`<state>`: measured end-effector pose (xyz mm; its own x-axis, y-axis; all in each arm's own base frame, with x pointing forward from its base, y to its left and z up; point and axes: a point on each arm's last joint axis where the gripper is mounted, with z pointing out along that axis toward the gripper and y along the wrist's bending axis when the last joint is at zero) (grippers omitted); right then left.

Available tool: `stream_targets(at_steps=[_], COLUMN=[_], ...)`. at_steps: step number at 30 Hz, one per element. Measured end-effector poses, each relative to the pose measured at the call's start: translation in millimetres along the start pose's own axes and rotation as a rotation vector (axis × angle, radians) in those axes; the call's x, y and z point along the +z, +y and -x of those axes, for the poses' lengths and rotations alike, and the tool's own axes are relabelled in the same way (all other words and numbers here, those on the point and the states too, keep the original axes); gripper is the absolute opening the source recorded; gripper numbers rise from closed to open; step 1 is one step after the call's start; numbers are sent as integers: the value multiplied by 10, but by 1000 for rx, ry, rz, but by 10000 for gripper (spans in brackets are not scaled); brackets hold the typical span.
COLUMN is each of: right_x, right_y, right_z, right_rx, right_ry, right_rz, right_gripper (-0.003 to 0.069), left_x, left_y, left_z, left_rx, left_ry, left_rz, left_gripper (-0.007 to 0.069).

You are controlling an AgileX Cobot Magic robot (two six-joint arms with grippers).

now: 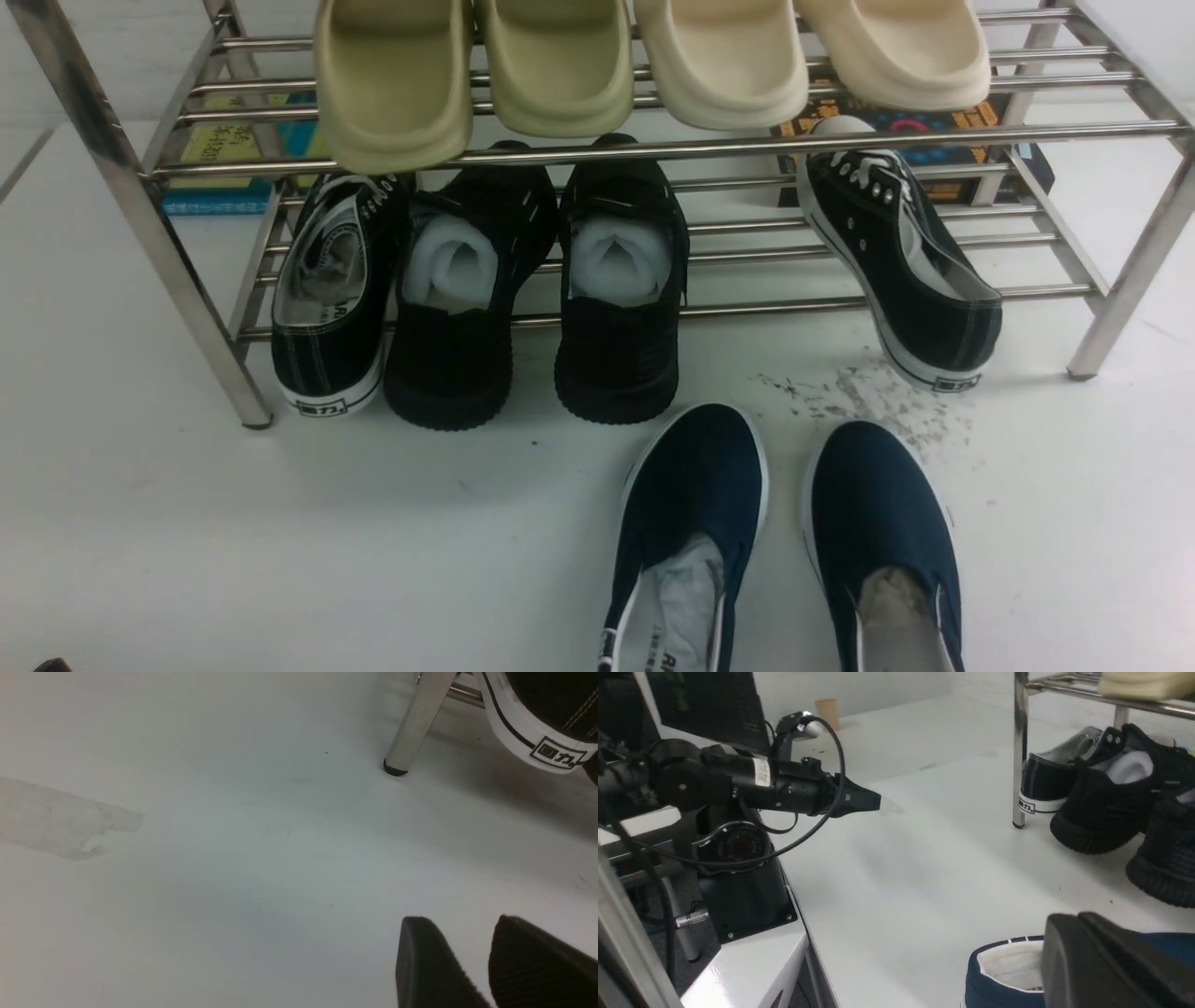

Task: Take the shoes off the shelf with your hand on the white table.

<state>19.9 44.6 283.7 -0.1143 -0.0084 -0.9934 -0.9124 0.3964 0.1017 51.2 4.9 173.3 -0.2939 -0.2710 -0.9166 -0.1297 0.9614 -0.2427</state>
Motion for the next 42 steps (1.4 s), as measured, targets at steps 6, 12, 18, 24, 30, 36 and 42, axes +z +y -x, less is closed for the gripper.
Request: stream_targets(at_steps=[6,12,18,24,30,36,42], right_x=[-59,-44,-57,-96,-159,-188,-198], right_y=[-73,-219,-366,-479,-524,-554,-559], right_z=[-257,-424,-666,-875,-963,-1056,-1055], right_rx=[32,139,181,236,244,270,332], right_ry=[-109,-107,-35,-2,66,92,52], right_rz=[-183,-464,-697,-893,-1034,-1107,-1131], right_gripper=[32,39,46,54,62,76,81], left_x=[0,0,0,0,0,0,0], left_y=[0,0,0,0,0,0,0], left_z=[0,0,0,0,0,0,0], left_rx=[0,0,0,0,0,-1,-1], left_ry=[0,0,0,0,0,0,0], left_rz=[0,0,0,0,0,0,0], left_gripper=[239,239,239,239,239,239,239])
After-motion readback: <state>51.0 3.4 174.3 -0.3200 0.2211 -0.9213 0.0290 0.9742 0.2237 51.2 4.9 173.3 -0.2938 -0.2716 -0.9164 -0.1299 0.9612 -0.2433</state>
